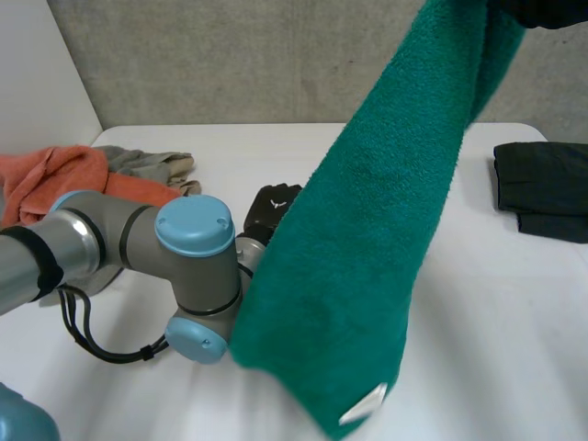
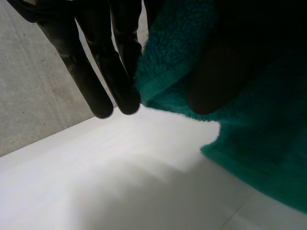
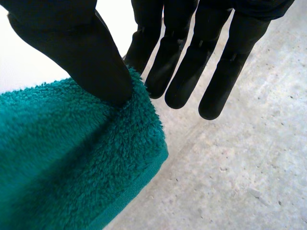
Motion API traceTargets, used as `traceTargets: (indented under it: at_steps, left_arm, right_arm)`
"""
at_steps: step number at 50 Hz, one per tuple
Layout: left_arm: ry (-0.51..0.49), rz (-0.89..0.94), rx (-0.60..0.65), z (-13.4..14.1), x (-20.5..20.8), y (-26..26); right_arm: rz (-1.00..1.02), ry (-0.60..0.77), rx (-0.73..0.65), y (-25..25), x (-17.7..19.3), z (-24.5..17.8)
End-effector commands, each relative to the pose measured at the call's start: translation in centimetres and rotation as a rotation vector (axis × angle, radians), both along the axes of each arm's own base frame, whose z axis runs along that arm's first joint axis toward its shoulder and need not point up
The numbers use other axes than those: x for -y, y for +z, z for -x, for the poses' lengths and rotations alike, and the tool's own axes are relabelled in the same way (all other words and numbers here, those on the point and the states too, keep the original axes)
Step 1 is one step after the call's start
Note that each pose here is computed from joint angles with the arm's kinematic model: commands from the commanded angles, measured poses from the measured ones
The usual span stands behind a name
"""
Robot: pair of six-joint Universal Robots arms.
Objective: Fold the laundry.
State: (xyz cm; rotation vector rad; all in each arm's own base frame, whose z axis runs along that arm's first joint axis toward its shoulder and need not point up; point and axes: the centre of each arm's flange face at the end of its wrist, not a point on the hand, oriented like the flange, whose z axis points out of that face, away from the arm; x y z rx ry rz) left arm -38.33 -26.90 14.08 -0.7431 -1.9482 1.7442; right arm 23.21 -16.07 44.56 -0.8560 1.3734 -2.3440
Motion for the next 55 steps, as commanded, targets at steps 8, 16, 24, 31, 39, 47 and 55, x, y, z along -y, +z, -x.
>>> traceTargets:
  at_steps: [8,16,24,31,39,47,55]
  left_arm:
    - [0.121,0.163,-0.069,-7.8,-2.4,11.4]
    - [0.121,0.228,-0.108,-9.6,-5.5,14.4]
    - [0.116,0.222,-0.103,-9.6,-6.0,14.3]
    - [0.097,0.207,-0.093,-8.6,-5.7,13.6]
    - [0.095,0.248,-0.125,-7.6,-4.7,15.4]
    - [0.065,0.298,-0.149,-6.7,-5.3,18.8]
    - [0.012,0.302,-0.167,-5.5,-7.1,20.9]
  right_arm:
    - [-0.182,-0.264,-0.045,-4.9,13.3,3.7]
    - [-0.239,-0.368,-0.008,-9.3,21.7,3.3]
    - [-0.267,-0.406,-0.045,-15.7,26.1,0.4]
    - [-0.367,-0.443,-0.194,-16.7,21.7,-0.5]
    - [-0.581,-0.416,-0.353,-18.8,14.0,1.5]
    - [-0.791,-0.255,-0.301,-21.6,6.9,1.6]
    - [-0.988,-0.198,0.121,-24.4,6.1,0.9]
